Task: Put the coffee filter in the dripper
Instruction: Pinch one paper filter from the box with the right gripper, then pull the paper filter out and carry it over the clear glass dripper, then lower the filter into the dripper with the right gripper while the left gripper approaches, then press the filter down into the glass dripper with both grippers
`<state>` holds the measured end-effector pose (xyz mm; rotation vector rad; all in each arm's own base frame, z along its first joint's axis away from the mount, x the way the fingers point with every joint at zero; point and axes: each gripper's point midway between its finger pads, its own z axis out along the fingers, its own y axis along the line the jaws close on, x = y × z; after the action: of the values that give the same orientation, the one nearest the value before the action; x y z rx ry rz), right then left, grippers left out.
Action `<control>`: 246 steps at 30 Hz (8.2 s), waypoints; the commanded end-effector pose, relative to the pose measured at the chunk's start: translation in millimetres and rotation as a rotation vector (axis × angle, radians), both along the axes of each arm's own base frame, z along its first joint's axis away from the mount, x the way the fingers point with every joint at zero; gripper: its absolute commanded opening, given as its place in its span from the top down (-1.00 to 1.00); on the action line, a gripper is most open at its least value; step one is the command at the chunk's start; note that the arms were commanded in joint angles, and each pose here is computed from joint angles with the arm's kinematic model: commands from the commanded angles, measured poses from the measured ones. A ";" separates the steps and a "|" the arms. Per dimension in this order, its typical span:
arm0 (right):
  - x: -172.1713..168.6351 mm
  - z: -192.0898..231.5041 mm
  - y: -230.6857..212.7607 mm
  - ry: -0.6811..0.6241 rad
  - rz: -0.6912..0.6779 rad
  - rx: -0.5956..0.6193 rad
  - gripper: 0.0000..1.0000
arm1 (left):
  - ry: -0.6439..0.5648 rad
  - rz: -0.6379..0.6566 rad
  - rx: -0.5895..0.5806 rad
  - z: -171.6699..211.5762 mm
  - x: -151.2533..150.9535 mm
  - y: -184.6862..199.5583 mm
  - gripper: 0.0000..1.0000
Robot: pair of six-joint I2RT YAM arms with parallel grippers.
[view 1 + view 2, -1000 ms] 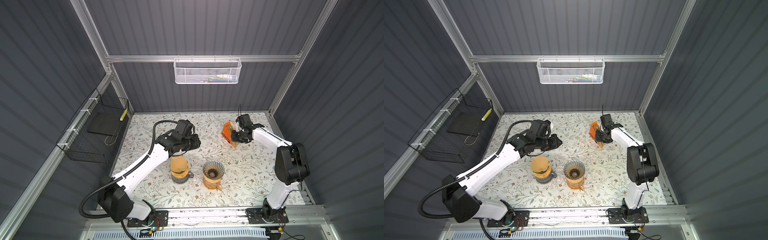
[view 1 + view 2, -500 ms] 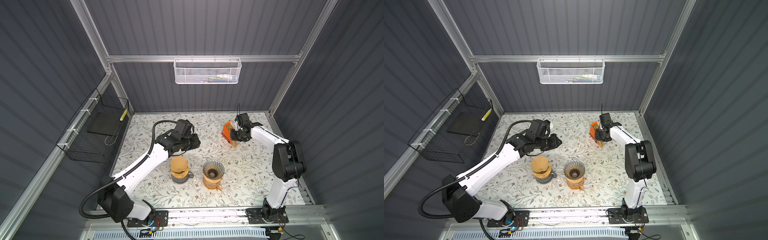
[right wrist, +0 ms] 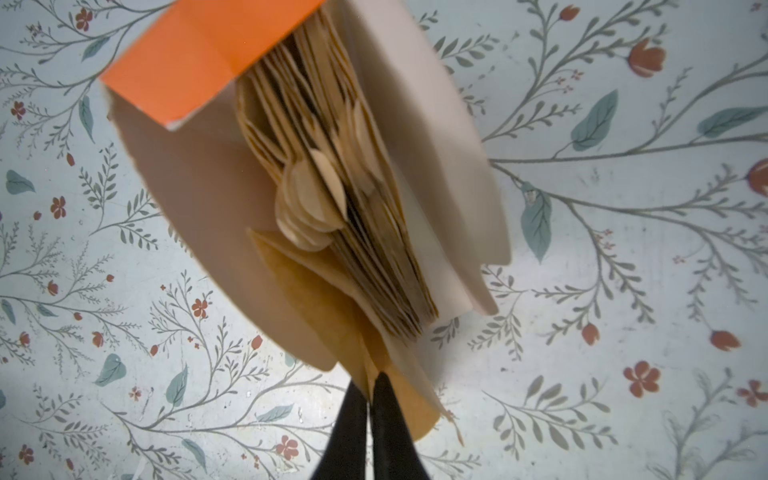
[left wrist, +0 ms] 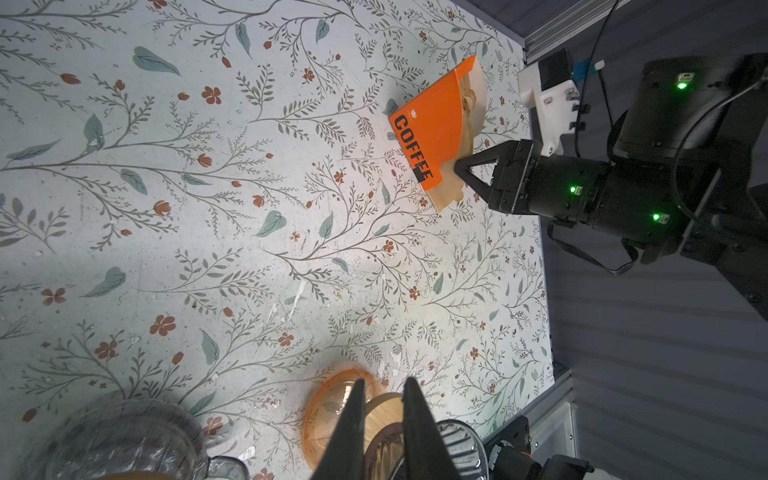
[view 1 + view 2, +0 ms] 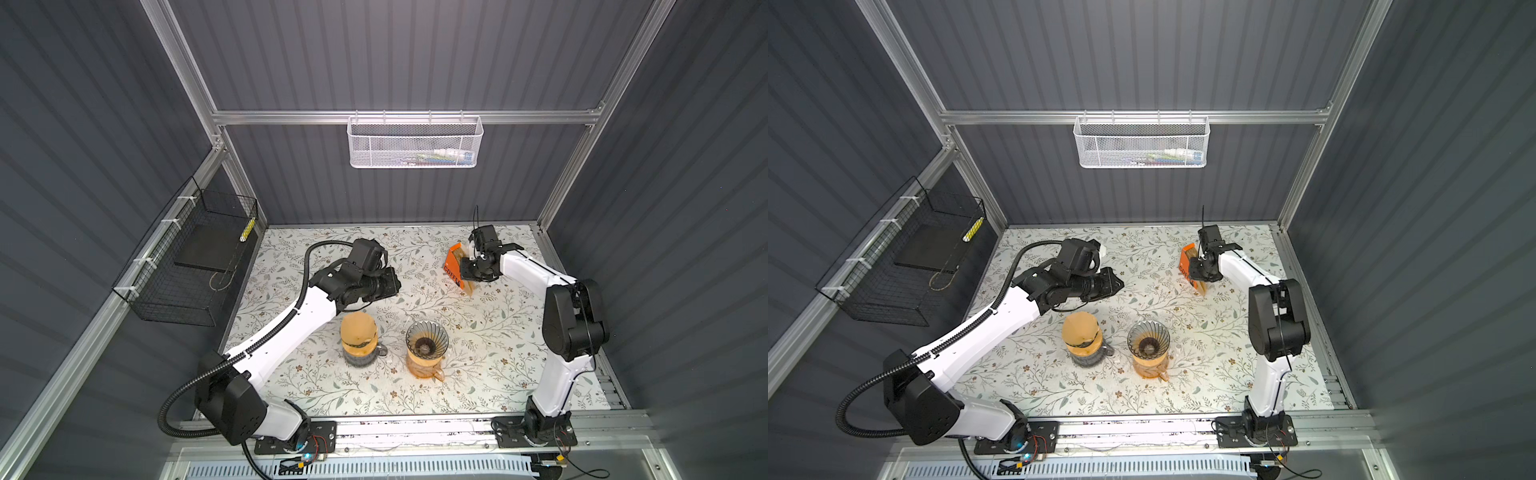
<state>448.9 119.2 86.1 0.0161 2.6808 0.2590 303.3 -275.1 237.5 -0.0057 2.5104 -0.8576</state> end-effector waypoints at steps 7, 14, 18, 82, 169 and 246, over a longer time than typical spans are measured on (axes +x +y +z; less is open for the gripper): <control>-1.3 7.4 -5.8 -0.005 -0.007 -0.023 1.00 | -0.001 -0.014 -0.010 -1.6 -0.6 0.4 0.63; -11.9 24.2 -7.5 -0.026 -0.013 -0.013 1.00 | -0.006 -0.015 -0.014 -0.9 -1.7 1.5 0.63; -20.9 33.0 -8.2 -0.030 -0.019 0.000 1.00 | -0.007 -0.016 -0.022 -0.8 -2.6 1.3 0.63; -276.0 169.4 118.3 0.158 0.497 -0.014 1.00 | -0.109 -0.013 0.103 28.8 -55.9 66.2 0.57; -237.0 109.1 113.3 0.104 0.377 0.284 0.62 | 0.105 -0.389 0.188 -15.5 -135.0 -64.6 0.74; -237.8 107.9 120.8 0.049 0.410 -0.023 0.55 | 0.105 -0.344 0.264 -42.2 -137.1 -37.7 0.79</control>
<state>213.1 243.4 182.1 -0.5382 2.7370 0.3601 166.5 -312.4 176.8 0.4889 2.7900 -0.6285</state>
